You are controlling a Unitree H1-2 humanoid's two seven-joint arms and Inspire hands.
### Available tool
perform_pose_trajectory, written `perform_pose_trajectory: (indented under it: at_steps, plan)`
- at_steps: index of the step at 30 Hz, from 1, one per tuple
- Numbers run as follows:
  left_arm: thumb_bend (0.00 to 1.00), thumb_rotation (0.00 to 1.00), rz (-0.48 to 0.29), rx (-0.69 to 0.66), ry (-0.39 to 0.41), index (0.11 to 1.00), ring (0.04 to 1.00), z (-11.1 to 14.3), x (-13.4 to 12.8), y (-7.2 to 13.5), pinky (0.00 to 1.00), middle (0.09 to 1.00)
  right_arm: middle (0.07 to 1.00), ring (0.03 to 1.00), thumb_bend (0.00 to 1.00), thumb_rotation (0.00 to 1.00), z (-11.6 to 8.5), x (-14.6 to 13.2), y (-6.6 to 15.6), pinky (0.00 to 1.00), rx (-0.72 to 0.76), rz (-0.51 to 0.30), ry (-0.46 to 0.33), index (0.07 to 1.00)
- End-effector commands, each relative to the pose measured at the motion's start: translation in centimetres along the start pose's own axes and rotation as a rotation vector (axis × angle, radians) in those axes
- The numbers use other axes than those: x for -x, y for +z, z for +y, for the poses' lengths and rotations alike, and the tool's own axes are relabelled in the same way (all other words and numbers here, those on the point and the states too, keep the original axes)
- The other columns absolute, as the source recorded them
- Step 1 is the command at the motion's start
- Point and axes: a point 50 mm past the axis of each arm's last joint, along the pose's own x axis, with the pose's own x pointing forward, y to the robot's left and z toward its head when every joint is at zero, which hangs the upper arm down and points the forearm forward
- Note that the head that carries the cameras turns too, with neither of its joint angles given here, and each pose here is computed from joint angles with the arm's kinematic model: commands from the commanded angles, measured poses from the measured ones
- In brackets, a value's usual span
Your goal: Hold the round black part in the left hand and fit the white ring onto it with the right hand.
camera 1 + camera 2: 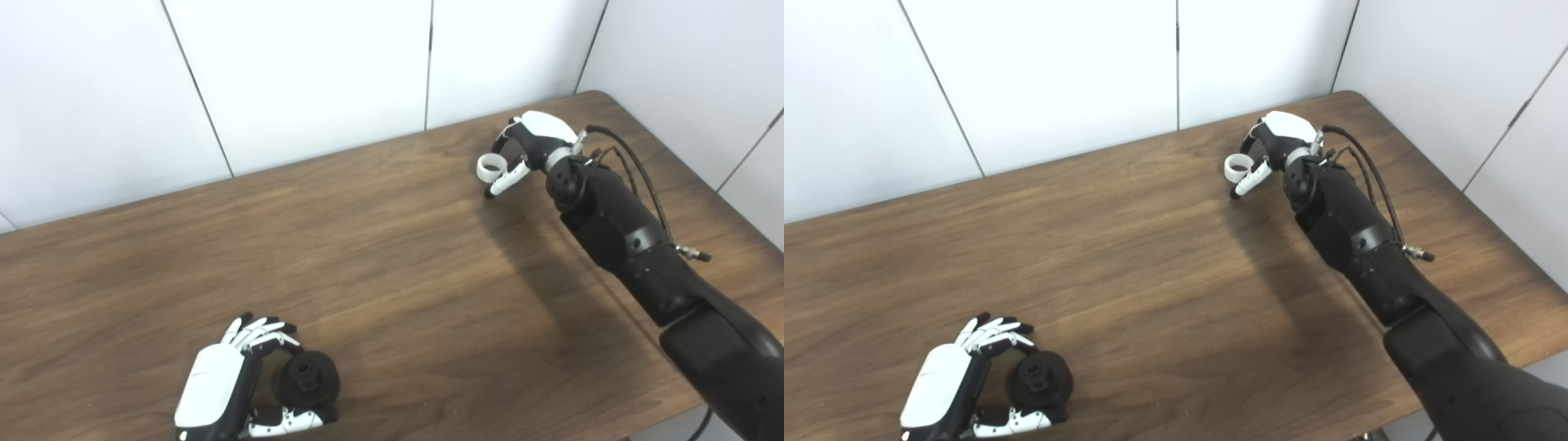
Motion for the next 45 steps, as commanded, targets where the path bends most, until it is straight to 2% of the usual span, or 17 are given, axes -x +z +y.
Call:
perform_pose_trajectory:
  at_steps: [1, 13, 29, 35, 39, 40, 41, 45]
  plan:
    - [0.52, 0.05, 0.016, -0.012, -0.013, 0.484, 0.841, 0.1, 0.3, -0.2, 0.96, 0.771, 0.967, 1.0, 0.91, 0.26, -3.2, -0.5, 0.8, 1.0, 0.008, -0.031, -0.094, 0.693]
    - [0.52, 0.05, 0.008, -0.02, -0.01, 0.484, 0.838, 0.1, 0.3, -0.1, 0.95, 0.77, 0.96, 1.0, 0.9, 0.23, -2.8, -0.4, 0.6, 1.0, 0.014, -0.025, -0.09, 0.689]
    - [0.52, 0.05, 0.009, -0.019, -0.007, 0.484, 0.838, 0.2, 0.3, 0.0, 0.95, 0.767, 0.947, 1.0, 0.9, 0.24, -2.4, -0.3, 0.9, 1.0, 0.01, -0.033, -0.084, 0.672]
    - [0.52, 0.05, 0.011, -0.017, -0.009, 0.484, 0.84, 0.2, 0.3, 0.0, 0.96, 0.769, 0.935, 1.0, 0.88, 0.22, -2.1, -0.3, 0.8, 1.0, 0.02, -0.031, -0.08, 0.65]
    - [0.52, 0.05, 0.013, -0.021, -0.011, 0.484, 0.841, 0.3, 0.4, 0.1, 0.96, 0.77, 0.913, 1.0, 0.86, 0.18, -2.0, -0.3, 0.7, 1.0, 0.023, -0.039, -0.085, 0.588]
    - [0.52, 0.05, 0.014, -0.02, -0.011, 0.484, 0.843, 0.3, 0.3, 0.1, 0.96, 0.77, 0.904, 1.0, 0.7, 0.16, -1.9, -0.3, 0.7, 1.0, 0.024, -0.04, -0.088, 0.54]
    - [0.52, 0.05, 0.015, -0.019, -0.011, 0.484, 0.843, 0.3, 0.3, 0.1, 0.97, 0.771, 0.893, 1.0, 0.59, 0.15, -1.8, -0.3, 0.6, 1.0, 0.025, -0.041, -0.09, 0.51]
    - [0.52, 0.05, 0.005, -0.018, -0.002, 0.484, 0.837, 0.3, 0.3, 0.1, 0.96, 0.767, 0.869, 0.997, 0.53, 0.14, -1.7, -0.3, 0.6, 1.0, 0.03, -0.038, -0.093, 0.489]
